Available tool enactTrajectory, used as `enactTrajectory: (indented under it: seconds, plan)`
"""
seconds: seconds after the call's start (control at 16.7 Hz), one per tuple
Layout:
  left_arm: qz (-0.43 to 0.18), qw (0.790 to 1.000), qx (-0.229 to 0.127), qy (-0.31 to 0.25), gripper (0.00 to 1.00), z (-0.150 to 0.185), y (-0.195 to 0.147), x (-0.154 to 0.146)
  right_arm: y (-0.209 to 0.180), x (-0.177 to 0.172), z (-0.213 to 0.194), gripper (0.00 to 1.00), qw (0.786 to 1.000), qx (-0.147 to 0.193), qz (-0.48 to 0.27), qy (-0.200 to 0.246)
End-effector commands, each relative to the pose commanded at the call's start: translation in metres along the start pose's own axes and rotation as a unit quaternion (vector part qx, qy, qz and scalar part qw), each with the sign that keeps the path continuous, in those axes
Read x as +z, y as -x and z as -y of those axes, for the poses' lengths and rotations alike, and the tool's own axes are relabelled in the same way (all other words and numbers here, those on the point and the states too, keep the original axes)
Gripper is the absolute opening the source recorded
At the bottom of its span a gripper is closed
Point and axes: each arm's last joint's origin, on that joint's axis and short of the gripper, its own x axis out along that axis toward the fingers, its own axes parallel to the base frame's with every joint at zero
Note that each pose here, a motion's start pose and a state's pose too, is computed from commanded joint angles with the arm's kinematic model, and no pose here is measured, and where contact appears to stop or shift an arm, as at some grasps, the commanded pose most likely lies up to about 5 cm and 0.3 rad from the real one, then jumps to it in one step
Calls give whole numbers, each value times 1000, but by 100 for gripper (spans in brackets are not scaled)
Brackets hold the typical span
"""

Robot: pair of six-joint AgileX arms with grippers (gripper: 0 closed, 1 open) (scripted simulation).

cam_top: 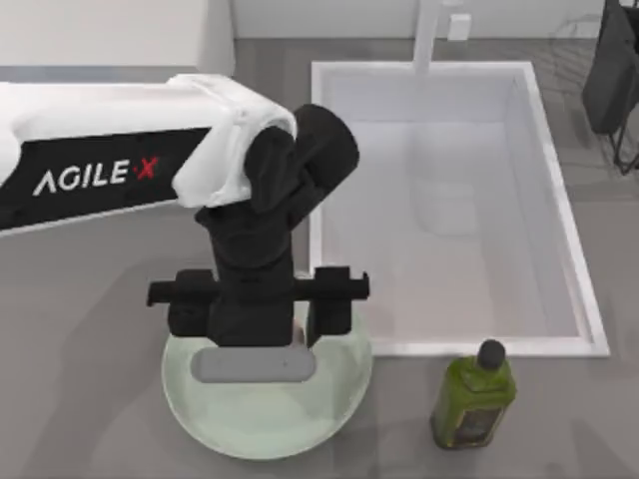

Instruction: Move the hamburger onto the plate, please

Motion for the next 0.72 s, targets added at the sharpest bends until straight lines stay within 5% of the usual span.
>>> enactTrajectory:
  seconds: [0.36,0.72]
  plan:
    - [2,1000,-2,-1,0,0,-11,1,0,0,0,100,1000,0,0,0]
    - [2,1000,-2,-1,45,0,-11,1,0,0,0,100,1000,0,0,0]
